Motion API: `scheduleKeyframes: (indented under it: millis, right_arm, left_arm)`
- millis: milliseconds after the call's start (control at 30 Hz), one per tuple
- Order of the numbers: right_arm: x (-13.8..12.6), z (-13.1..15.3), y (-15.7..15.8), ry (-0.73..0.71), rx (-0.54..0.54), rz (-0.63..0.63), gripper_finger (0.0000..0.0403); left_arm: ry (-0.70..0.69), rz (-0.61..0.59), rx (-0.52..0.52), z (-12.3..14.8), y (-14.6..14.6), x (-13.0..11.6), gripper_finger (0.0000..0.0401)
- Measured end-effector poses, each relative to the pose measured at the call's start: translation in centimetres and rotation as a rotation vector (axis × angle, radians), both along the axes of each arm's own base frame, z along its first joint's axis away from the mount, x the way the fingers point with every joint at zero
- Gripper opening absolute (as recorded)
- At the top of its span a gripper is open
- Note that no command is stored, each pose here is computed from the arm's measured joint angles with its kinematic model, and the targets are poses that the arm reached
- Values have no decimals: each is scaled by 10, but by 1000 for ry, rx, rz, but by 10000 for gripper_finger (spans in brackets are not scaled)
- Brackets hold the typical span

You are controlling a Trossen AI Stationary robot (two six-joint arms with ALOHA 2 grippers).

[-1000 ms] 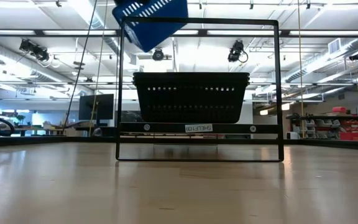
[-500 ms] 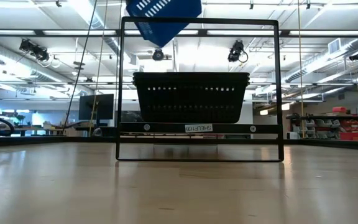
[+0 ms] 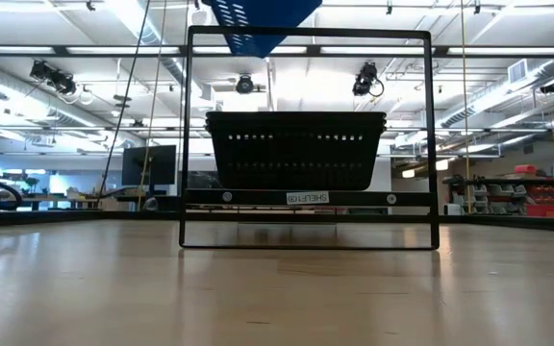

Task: Stack baskets on shelf by color
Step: Stack the blue bin on the blue bins on the shelf

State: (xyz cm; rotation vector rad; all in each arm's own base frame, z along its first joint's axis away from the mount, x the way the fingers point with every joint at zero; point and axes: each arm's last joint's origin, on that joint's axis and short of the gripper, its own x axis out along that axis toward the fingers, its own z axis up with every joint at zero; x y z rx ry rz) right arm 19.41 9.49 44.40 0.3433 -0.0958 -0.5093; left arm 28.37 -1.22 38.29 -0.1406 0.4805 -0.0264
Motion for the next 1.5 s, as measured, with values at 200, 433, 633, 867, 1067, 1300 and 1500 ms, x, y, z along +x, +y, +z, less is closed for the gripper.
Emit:
scheduleKeyframes:
  millis: [200,433,633,867,1067,1300,1500]
  right_arm:
    - [-26,-5,-32,119,17,95,210]
    - [-38,-34,-60,472,66,280,210]
    - [-33,-49,-65,677,-26,329,210]
    - [-22,-56,-72,758,-55,308,210]
    - [-12,-61,-75,763,33,286,210]
    - [-6,-65,-74,771,73,275,210]
    - [-5,-66,-74,752,132,259,210]
  left_arm:
    - [0,75,-74,0,9,0,10]
    - [29,112,-108,-8,26,8,10]
    - [148,69,-148,-34,29,28,11]
    - [281,100,-131,-62,37,42,11]
    - [298,165,-41,-66,52,43,10]
    - [347,89,98,-55,56,44,9]
    - [420,61,193,-31,61,61,9]
